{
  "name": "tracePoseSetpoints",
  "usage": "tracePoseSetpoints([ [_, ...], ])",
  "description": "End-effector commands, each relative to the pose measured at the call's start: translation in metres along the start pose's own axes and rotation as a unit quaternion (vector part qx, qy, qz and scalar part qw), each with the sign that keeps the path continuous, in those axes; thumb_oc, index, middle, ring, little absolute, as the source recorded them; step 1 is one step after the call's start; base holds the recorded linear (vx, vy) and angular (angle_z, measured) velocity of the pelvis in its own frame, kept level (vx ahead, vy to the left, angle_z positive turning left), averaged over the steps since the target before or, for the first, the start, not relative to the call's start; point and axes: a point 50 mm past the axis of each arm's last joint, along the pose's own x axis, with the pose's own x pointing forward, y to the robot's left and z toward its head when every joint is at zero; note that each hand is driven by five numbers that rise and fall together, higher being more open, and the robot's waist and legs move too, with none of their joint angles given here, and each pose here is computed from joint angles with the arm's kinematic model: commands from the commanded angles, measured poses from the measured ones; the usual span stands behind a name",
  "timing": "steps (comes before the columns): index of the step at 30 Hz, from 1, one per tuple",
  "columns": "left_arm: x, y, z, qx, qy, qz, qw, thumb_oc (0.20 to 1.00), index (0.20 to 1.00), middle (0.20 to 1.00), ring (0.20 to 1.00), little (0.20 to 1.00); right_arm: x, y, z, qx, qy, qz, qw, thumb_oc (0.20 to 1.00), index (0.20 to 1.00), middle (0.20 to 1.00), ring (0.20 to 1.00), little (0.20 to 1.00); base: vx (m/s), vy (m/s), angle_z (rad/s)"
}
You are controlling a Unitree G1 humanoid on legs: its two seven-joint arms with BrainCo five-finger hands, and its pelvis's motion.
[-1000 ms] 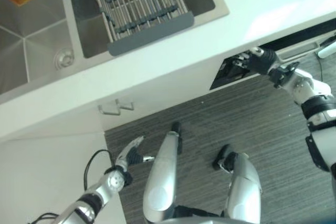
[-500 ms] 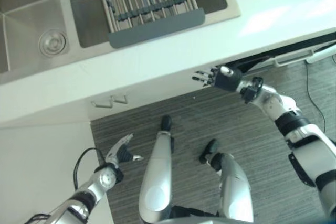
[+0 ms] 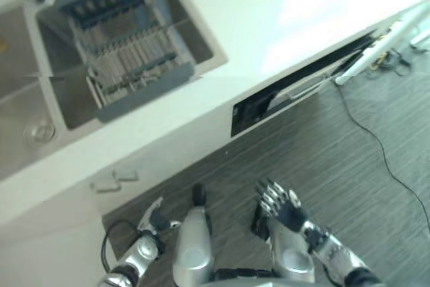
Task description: Place the dishes in the dishwasher.
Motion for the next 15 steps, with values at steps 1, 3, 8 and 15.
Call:
tracePoseSetpoints([
  [1, -0.007, -0.017, -0.006, -0.007, 0.003, -0.06, 0.998, 1.0, 1.0, 1.0, 1.0, 1.0, 0.012, 0.0, 0.021, -0.052, 0.019, -0.005, 0.998, 1.0, 1.0, 1.0, 1.0, 1.0, 0.02, -0.05, -0.13],
  [3, -0.01, -0.027, -0.011, -0.043, 0.026, -0.099, 0.994, 1.0, 1.0, 1.0, 1.0, 1.0, -0.008, -0.019, 0.009, -0.033, 0.024, -0.07, 0.997, 1.0, 1.0, 1.0, 1.0, 1.0, 0.01, -0.016, -0.11],
  [8, -0.019, -0.049, -0.019, -0.14, 0.076, -0.211, 0.964, 1.0, 1.0, 1.0, 1.0, 1.0, -0.056, -0.057, 0.002, -0.065, 0.044, -0.279, 0.957, 1.0, 1.0, 1.0, 1.0, 1.0, -0.02, 0.028, -0.09],
  [15, -0.021, -0.05, -0.021, -0.17, 0.089, -0.244, 0.951, 1.0, 1.0, 1.0, 1.0, 1.0, -0.094, -0.075, 0.001, -0.127, 0.079, -0.413, 0.898, 1.0, 1.0, 1.0, 1.0, 1.0, -0.03, 0.018, -0.22],
])
